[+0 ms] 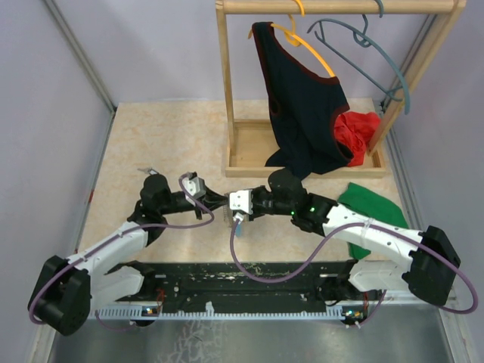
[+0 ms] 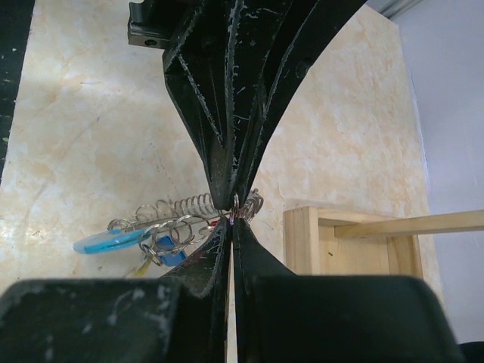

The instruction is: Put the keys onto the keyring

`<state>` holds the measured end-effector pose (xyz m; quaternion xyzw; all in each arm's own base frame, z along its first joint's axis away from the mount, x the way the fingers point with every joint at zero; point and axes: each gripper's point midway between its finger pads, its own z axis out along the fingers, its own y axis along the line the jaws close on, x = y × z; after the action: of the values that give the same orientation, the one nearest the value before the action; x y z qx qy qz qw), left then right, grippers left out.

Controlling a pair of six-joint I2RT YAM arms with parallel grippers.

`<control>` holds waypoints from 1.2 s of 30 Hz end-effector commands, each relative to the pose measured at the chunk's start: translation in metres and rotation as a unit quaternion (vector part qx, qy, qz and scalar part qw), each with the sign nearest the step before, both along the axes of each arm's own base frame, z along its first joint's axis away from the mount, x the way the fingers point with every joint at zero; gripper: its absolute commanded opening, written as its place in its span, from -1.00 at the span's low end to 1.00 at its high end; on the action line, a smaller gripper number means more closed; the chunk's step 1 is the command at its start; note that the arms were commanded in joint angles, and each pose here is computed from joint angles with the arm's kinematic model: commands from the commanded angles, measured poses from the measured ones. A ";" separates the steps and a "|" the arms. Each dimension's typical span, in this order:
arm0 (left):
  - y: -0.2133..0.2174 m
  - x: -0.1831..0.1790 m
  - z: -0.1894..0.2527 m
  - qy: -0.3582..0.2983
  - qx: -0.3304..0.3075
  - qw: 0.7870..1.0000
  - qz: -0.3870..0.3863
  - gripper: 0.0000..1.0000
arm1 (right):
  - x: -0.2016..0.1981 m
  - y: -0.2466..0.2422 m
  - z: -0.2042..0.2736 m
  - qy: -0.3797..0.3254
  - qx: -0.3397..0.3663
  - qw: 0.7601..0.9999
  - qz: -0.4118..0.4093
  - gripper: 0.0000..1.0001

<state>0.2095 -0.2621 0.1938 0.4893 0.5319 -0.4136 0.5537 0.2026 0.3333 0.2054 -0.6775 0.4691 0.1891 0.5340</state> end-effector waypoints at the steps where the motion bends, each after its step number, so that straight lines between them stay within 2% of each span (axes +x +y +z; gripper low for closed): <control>1: -0.002 0.002 0.012 -0.011 -0.002 1.000 -0.001 -0.98 | -0.002 0.009 0.042 -0.029 0.045 0.998 0.012 -1.00; 9: 0.004 0.004 0.029 -0.010 -0.045 0.998 0.039 -0.99 | 0.008 -0.007 0.023 -0.034 0.025 0.998 -0.036 -1.00; 15: 0.009 0.008 0.038 -0.005 -0.064 0.996 0.069 -0.99 | 0.005 -0.010 0.013 -0.026 0.026 0.999 -0.038 -1.00; 29: 0.001 0.007 0.038 0.033 -0.106 0.992 0.067 -0.99 | -0.002 0.013 0.008 -0.007 0.052 0.999 0.007 -1.00; 36: 0.003 0.010 0.040 0.025 -0.112 0.990 0.081 -0.99 | 0.005 0.006 -0.001 -0.013 0.052 0.998 -0.020 -1.00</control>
<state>0.2174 -0.2602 0.2074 0.3762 0.5710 -0.4437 0.5792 0.2089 0.3336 0.1930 -0.6557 0.4777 0.1836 0.5551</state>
